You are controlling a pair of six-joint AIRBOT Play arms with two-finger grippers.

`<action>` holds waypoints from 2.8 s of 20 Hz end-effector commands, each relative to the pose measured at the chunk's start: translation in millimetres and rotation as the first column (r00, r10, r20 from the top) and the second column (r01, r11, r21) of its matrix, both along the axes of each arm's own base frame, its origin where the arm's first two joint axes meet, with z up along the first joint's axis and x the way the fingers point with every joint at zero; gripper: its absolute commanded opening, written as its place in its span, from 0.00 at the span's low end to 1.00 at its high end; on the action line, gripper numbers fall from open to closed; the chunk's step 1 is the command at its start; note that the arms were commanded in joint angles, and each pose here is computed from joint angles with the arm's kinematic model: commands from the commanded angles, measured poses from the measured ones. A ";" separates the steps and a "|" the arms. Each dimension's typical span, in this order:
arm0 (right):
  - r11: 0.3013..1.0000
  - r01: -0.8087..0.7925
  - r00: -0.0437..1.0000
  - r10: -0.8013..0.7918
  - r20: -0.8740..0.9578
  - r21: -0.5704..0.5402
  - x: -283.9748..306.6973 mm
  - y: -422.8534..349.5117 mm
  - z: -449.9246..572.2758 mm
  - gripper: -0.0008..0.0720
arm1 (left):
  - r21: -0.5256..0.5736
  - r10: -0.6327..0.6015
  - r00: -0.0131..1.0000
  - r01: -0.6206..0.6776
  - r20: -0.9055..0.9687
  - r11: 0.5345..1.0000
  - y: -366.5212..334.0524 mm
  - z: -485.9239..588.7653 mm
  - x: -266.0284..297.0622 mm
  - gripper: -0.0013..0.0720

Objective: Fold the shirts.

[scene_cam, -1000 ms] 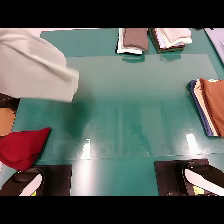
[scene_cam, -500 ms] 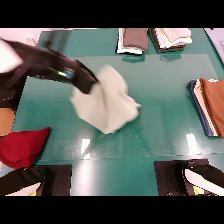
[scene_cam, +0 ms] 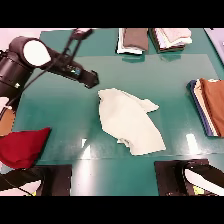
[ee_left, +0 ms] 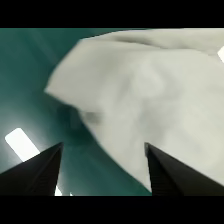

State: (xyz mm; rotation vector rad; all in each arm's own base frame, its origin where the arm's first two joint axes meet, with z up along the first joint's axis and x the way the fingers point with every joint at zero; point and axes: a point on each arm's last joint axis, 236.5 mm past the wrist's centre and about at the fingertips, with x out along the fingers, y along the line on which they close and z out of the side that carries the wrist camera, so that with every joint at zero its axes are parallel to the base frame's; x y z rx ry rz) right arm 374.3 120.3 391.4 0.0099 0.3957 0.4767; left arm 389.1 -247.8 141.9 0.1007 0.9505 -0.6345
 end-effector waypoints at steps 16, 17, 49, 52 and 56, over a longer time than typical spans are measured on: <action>0.999 -0.023 0.996 0.020 -0.088 -0.029 -3.6 1.7 -22.6 0.04 | -0.290 0.185 0.920 -0.292 -0.346 0.911 -49.6 -175.6 64.4 0.57; 0.999 -0.028 0.993 0.024 -0.115 -0.037 -4.5 1.5 -30.3 0.04 | -0.287 0.185 0.923 -0.288 -0.339 0.913 -45.5 -172.2 68.0 0.22; 0.998 -0.068 0.561 0.051 -0.826 0.015 -36.7 47.0 -411.1 0.04 | -0.064 0.222 0.960 -0.214 0.168 0.975 100.7 39.2 51.1 0.05; 0.999 -0.037 0.791 0.030 -0.612 0.001 1.5 14.7 -271.2 0.04 | -0.164 0.246 0.865 -0.192 0.437 0.968 112.1 171.2 20.0 0.05; 0.998 0.061 0.986 -0.058 -0.159 0.016 -11.5 -28.3 -63.3 0.04 | -0.274 0.276 0.710 -0.121 0.648 0.954 125.2 293.9 -56.9 0.05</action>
